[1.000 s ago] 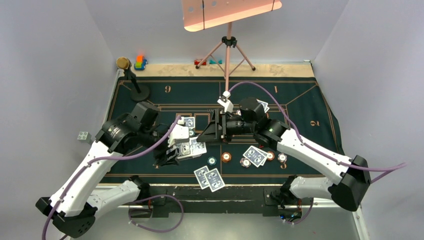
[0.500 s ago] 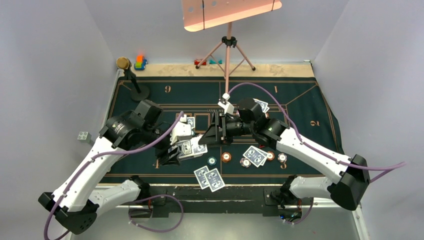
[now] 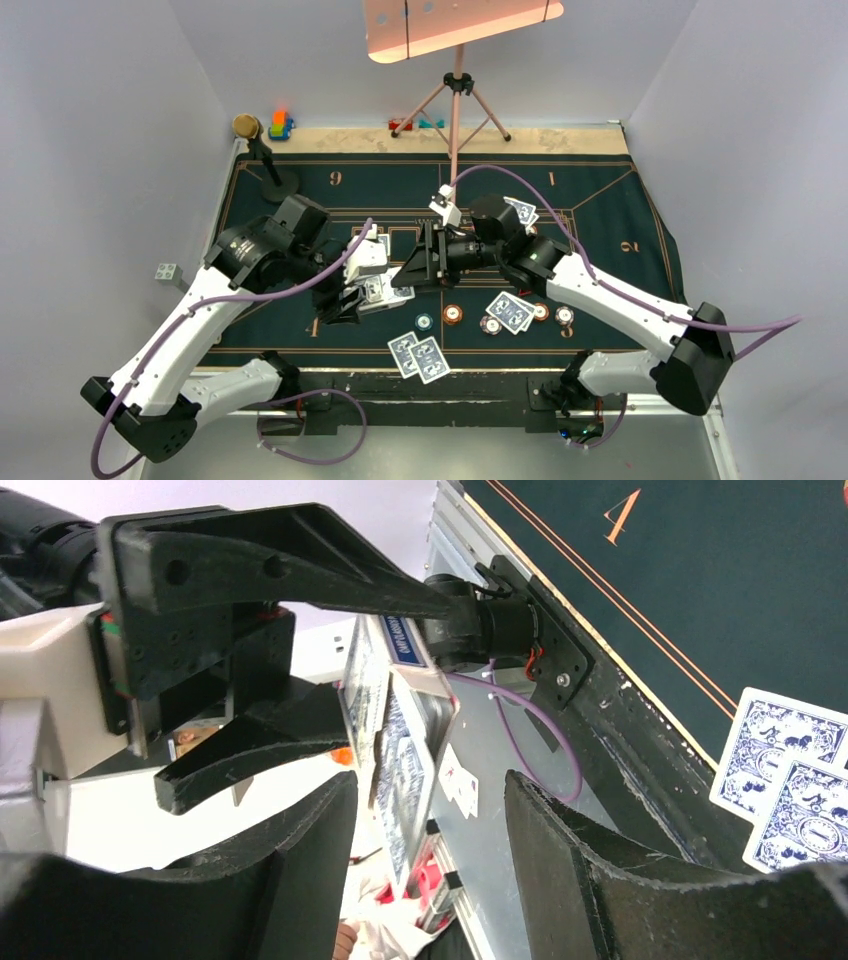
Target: Distribute texas hold em gaming equipment
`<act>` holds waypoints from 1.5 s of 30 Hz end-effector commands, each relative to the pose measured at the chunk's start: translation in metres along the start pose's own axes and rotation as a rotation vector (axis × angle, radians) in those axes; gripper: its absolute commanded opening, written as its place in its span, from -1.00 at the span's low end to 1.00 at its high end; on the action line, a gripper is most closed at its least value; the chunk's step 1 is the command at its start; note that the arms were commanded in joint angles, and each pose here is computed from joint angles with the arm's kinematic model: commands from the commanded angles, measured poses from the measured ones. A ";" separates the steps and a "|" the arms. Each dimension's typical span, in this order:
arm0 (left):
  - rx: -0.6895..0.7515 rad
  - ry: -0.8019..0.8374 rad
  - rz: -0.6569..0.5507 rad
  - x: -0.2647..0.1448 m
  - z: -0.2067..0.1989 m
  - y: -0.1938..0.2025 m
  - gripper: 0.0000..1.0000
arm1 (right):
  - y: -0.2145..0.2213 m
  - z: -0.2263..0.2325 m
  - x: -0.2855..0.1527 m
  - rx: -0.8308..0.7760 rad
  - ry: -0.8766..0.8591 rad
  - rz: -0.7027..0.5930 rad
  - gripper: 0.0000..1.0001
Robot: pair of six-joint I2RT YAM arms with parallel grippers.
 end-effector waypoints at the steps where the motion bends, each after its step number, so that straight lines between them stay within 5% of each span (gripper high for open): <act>1: 0.041 -0.033 -0.063 -0.012 0.000 -0.018 0.18 | -0.001 0.012 0.003 -0.019 -0.061 0.013 0.17; 45: 0.017 0.007 -0.087 -0.007 -0.012 -0.005 0.05 | -0.035 0.020 -0.078 -0.191 0.259 -0.163 -1.00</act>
Point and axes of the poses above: each gripper's point midway between its finger pads, its own x axis out along the fingers, its own z axis along the line the jaws close on, y = z × x, the point moved 4 cm from there along -x, back along the fingers, and after that the axes turned 6 degrees about -x, right-handed, at the moved point
